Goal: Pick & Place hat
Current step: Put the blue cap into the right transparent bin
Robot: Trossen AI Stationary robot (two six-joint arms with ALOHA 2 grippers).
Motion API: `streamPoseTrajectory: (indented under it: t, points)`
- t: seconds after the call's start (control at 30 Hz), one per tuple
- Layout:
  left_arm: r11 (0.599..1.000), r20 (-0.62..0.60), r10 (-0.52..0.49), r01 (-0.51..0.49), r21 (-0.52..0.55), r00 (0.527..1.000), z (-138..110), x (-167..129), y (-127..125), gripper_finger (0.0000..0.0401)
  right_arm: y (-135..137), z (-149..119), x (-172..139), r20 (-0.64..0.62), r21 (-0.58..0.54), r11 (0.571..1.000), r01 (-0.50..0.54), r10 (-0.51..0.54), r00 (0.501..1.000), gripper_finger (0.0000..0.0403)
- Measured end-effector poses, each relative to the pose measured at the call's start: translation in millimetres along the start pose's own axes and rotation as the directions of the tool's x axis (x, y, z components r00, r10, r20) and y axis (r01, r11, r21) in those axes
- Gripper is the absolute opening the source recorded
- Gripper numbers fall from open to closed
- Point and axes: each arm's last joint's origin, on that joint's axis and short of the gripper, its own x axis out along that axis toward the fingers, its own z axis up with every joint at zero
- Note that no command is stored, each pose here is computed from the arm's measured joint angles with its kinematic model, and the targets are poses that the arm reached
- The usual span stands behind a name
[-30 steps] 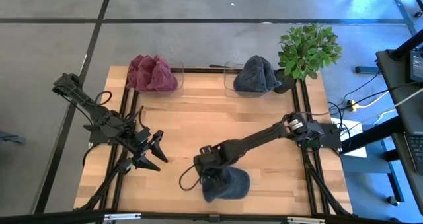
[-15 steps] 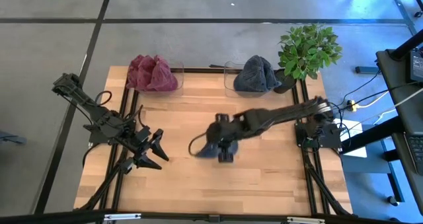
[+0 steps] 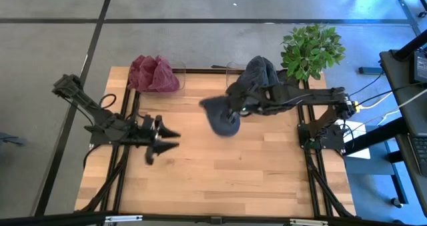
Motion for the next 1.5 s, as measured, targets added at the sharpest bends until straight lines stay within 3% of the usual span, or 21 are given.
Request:
streamPoseTrajectory:
  t: [0.13,0.3,0.53,0.73,1.27,1.5]
  points:
    - [0.982,0.072,0.187,-0.189,0.015,0.980,-1.0,12.2,11.5,0.0182,-18.8,6.5,-16.8,0.071,0.068,0.994,0.080,-0.085,0.994,0.0015]
    - [0.965,0.065,0.257,-0.259,0.035,0.964,-6.3,38.4,27.9,0.0182,-42.8,15.6,-27.3,0.129,0.130,0.978,0.162,-0.179,0.975,0.0015]
    - [0.966,0.169,0.220,-0.239,0.101,0.961,-1.4,80.9,50.2,0.0182,-63.9,24.2,-20.5,0.136,0.175,0.954,0.244,-0.269,0.953,0.0015]
    - [0.964,0.210,0.211,-0.238,0.116,0.955,3.4,109.7,87.4,0.0182,-70.8,29.7,-15.9,0.150,0.236,0.939,0.249,-0.288,0.946,0.0015]
    - [0.934,0.142,0.274,-0.298,0.196,0.951,35.6,189.3,196.6,0.0182,-68.4,31.4,-16.2,0.161,0.308,0.931,0.196,-0.254,0.954,0.0015]
    - [0.915,0.120,0.324,-0.343,0.214,0.938,57.8,214.7,233.4,0.0182,-61.3,28.9,-18.2,0.165,0.332,0.927,0.173,-0.238,0.957,0.0015]
